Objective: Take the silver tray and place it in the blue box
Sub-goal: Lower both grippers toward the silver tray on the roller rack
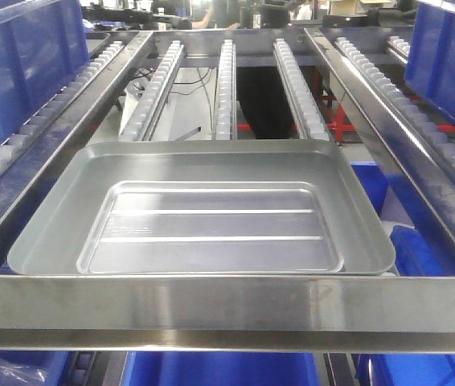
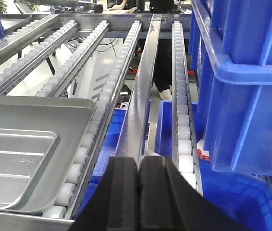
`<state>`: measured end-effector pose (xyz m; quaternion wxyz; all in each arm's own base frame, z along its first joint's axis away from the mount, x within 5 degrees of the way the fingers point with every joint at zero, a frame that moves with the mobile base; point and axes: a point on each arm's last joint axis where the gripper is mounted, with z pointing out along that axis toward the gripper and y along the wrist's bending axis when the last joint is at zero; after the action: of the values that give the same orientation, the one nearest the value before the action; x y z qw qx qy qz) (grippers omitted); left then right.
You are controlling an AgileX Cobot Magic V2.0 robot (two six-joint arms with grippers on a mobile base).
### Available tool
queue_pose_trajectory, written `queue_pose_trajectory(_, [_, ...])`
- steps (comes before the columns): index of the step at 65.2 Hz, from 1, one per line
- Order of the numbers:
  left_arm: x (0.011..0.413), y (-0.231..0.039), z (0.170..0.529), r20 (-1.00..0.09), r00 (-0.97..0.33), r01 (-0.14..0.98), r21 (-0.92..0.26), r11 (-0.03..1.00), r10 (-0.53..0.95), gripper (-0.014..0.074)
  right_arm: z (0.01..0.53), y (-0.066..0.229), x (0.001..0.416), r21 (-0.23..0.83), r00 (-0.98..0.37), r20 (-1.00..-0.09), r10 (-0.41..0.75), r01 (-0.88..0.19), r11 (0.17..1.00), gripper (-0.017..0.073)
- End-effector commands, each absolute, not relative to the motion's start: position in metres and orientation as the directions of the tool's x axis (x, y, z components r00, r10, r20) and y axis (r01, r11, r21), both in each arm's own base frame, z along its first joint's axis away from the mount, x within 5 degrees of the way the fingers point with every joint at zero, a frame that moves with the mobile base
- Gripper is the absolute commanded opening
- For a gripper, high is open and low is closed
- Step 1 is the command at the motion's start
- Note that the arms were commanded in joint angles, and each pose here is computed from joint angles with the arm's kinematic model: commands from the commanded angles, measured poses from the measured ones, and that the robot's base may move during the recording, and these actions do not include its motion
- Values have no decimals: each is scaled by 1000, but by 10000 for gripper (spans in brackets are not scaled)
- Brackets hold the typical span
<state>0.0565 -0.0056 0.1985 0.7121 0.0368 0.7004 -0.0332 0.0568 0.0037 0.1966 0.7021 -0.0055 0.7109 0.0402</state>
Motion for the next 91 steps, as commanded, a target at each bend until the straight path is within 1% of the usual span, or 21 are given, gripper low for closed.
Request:
queue_pose_trajectory(1, [56, -6, 202, -995, 100, 108, -3, 994, -13, -6, 213, 3, 54, 44, 123, -991, 52, -66, 997, 56])
queue_pose_trajectory(48, [56, -6, 202, -995, 100, 108, -3, 994, -13, -6, 213, 3, 54, 44, 123, -991, 52, -66, 997, 56])
queue_pose_trajectory(54, [55, -6, 203, -994, 111, 108, -2, 994, -15, -6, 215, 3, 53, 45, 142, -988, 54, -67, 997, 56])
queue_pose_trajectory(59, [54, -6, 212, -991, 121, 111, -37, 993, -50, -6, 227, 3, 51, 118, 177, -975, 132, -90, 989, 56])
queue_pose_trajectory(62, [52, -6, 221, -994, 81, 114, -60, 992, -69, -6, 238, 4, 49, 124, 170, -975, 140, -99, 987, 56])
queue_pose_trajectory(68, [49, -6, 246, -998, 8, 115, -57, 992, -58, -6, 256, 5, 46, 124, 75, -988, 132, -101, 987, 56])
queue_pose_trajectory(73, [49, -6, 269, -998, -26, 115, -54, 992, -52, -6, 270, 6, 49, 124, -42, -992, 121, -94, 988, 56])
queue_pose_trajectory(77, [53, -7, 289, -995, -90, 114, -54, 992, -44, -6, 282, 7, 54, 127, -138, -984, 115, -88, 988, 56])
queue_pose_trajectory(84, [68, -9, 314, -964, -264, 110, -53, 993, -23, -6, 303, 9, 73, 126, -296, -950, 99, -74, 989, 56])
queue_pose_trajectory(87, [78, -11, 321, -934, -357, 109, -63, 992, -20, -6, 310, 10, 84, 123, -358, -929, 91, -69, 990, 56])
queue_pose_trajectory(91, [94, -15, 327, -862, -506, 110, -90, 990, -22, -6, 315, 12, 103, 113, -458, -886, 72, -63, 992, 56])
